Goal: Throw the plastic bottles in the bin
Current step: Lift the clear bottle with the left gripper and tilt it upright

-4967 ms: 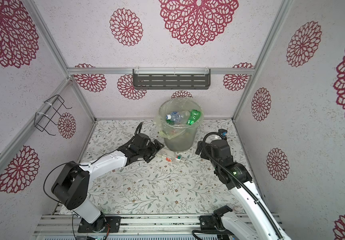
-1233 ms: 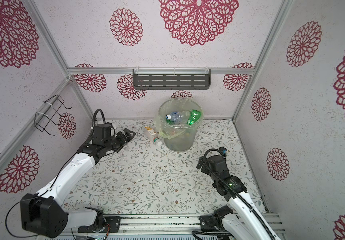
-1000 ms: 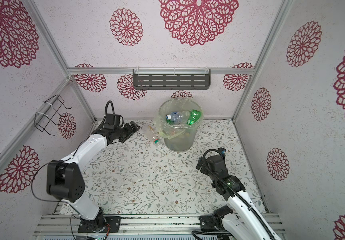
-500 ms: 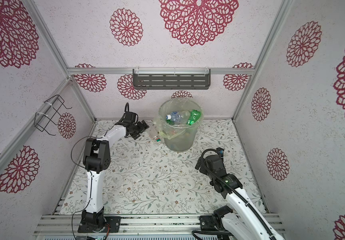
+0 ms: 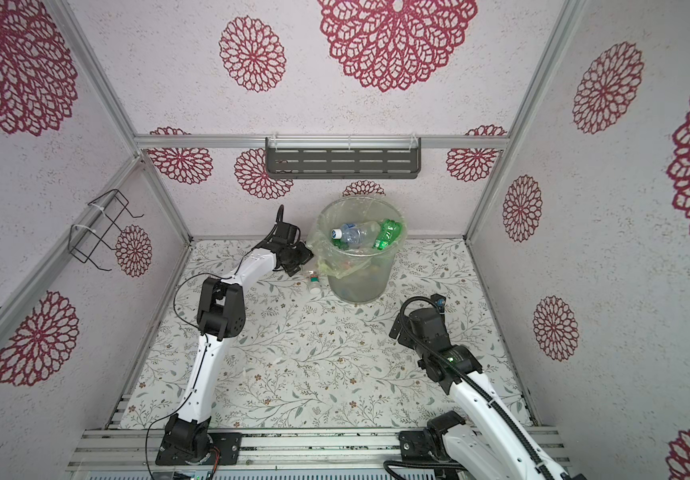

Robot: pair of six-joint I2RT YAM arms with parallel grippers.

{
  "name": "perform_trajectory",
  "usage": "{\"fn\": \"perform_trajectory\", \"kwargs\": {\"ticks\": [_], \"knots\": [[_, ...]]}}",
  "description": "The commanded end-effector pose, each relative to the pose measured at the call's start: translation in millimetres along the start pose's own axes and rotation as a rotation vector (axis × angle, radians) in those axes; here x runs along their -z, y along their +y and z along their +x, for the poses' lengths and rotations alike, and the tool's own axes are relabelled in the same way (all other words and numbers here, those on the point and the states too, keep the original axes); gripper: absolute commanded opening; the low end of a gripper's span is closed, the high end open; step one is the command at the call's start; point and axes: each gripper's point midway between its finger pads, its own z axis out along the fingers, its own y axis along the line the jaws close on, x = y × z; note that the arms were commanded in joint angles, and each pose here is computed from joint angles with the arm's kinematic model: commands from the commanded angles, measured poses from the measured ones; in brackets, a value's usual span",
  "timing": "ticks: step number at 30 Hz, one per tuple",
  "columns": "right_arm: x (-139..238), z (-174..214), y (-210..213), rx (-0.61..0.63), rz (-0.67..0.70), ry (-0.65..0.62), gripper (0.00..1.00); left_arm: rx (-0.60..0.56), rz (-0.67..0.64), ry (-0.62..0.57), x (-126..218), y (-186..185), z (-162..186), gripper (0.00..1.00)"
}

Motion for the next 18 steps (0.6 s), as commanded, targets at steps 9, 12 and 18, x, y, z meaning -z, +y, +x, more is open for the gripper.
{"fn": "perform_trajectory", "kwargs": {"ticks": [9,12,18], "knots": [[2,-12,4,0.011,-0.009,-0.038,0.99,-0.028,-0.128,0.052,-14,44,24,0.69],[2,-12,4,0.009,-0.011,-0.038,0.99,-0.035,-0.136,0.063,-7,48,25,0.57],[2,-12,5,0.003,-0.020,-0.042,0.99,0.033,-0.050,0.094,33,55,22,0.46]]}}
